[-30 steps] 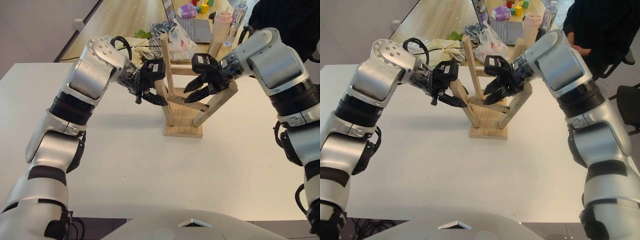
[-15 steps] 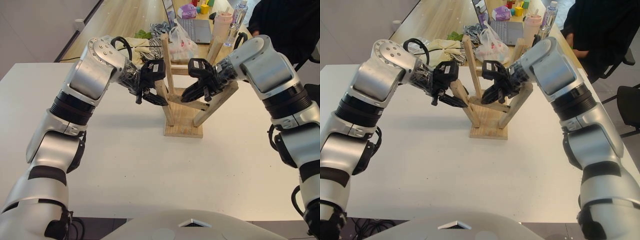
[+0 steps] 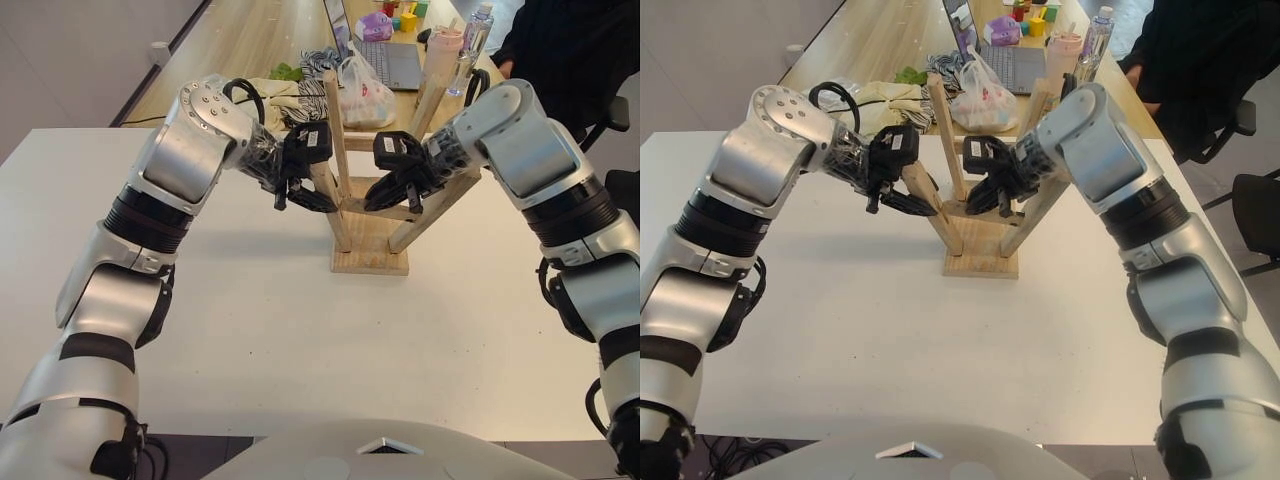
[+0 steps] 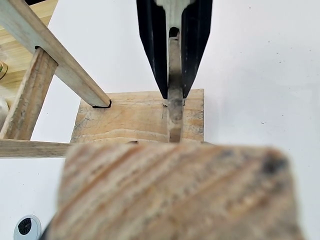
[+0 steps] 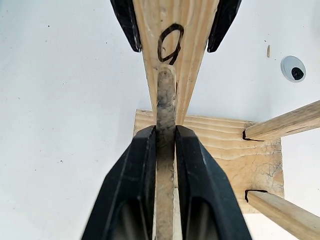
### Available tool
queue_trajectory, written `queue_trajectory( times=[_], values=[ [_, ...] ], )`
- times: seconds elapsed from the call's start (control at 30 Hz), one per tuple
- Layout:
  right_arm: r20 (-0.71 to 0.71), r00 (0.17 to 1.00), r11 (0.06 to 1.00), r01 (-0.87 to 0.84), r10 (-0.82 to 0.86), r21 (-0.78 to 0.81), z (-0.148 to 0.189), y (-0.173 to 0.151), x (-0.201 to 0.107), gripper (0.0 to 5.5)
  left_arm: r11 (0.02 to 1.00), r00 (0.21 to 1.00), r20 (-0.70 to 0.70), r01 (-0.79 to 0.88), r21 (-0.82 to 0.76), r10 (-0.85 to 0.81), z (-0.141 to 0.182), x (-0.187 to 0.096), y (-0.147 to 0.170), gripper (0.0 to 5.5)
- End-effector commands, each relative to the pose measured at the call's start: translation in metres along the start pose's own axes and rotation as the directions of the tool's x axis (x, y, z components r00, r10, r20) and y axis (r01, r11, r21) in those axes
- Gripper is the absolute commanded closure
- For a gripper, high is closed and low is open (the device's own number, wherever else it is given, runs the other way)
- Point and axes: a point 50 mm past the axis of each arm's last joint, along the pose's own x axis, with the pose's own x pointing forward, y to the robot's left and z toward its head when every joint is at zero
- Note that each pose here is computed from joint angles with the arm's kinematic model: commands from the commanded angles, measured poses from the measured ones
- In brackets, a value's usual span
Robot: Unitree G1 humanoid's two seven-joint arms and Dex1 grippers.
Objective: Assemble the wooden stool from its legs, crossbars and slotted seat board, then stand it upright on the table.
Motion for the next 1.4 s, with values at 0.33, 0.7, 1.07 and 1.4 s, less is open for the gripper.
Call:
queue_trajectory(
  times=[0.33,0.7,1.07,1.4],
  values=[
    [-0.214,0.964,0.973,-0.118,0.16,0.196,-0.075,0.016,0.05,5.1,0.99,0.994,-0.031,0.103,-0.101,-0.106,-0.025,0.038,-0.02,3.49],
    [-0.285,0.927,0.957,-0.182,0.244,0.225,-0.087,0.024,0.067,5.11,0.996,0.997,0.034,0.066,-0.064,-0.064,-0.012,0.032,-0.026,3.49],
    [-0.373,0.864,0.935,-0.262,0.338,0.241,-0.11,0.038,0.078,5.11,0.993,0.994,0.106,-0.011,-0.117,0.024,-0.025,0.014,-0.035,3.49],
    [-0.406,0.833,0.923,-0.297,0.376,0.245,-0.114,0.045,0.087,5.11,0.968,0.968,0.222,-0.063,-0.242,0.118,-0.04,0.008,-0.043,3.49]
  ],
)
